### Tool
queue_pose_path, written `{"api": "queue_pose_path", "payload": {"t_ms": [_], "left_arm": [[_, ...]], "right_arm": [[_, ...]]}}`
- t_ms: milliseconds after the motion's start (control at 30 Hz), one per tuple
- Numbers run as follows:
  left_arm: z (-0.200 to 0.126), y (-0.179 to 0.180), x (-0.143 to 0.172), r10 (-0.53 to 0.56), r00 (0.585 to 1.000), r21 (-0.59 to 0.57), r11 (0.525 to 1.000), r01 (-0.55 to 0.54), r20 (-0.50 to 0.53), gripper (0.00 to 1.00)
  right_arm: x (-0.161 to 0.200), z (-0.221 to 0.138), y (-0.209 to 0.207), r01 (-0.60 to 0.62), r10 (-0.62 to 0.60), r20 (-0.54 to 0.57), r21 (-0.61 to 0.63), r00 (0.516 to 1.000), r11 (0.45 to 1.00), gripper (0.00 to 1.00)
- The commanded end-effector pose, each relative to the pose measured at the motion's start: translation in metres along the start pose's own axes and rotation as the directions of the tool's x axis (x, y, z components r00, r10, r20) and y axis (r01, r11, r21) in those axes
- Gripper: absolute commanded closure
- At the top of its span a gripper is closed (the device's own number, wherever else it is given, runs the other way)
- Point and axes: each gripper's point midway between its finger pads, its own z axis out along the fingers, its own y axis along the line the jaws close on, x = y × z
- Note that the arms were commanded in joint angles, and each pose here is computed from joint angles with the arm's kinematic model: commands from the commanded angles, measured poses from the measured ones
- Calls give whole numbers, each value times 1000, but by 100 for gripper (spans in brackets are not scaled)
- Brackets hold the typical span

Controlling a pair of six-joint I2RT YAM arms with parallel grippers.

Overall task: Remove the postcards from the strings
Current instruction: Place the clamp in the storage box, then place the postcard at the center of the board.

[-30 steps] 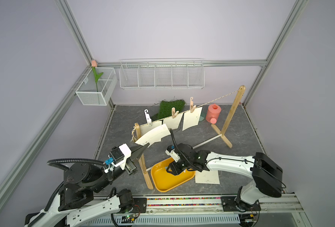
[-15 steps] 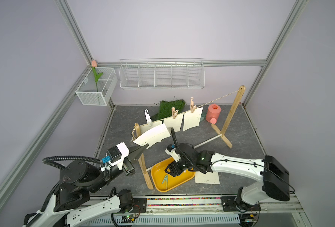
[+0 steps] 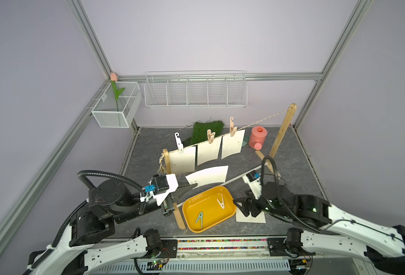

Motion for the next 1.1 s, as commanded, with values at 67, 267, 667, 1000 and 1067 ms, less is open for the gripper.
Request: {"api": "queue_pose_path", "payload": {"t_ms": [67,267,667,1000,1067], "left_arm": [[29,-27,30,-76,988,156,983,98,-137,100],[63,-30,44,-259,957,144,950,276,-128,100],[149,-35,107,-610,756,42,771,635,-240,100],[223,-55,168,-847,459,-90,497,863,-269,100],[238,-64,178,-867,405,-117,452,884,-290,100]], "right_arm": [[-27,-67,-89,-170,84,245,354,966,920,16],[-93,-142,-98,-219,12,503,356,864,909,14],[-199,-247,-73,-292,-28,821,234,570,927,12],[-232,-269,-49,-247,-38,880,174,474,953,12],[-237,-271,-47,-243,-47,884,178,465,954,12]]}}
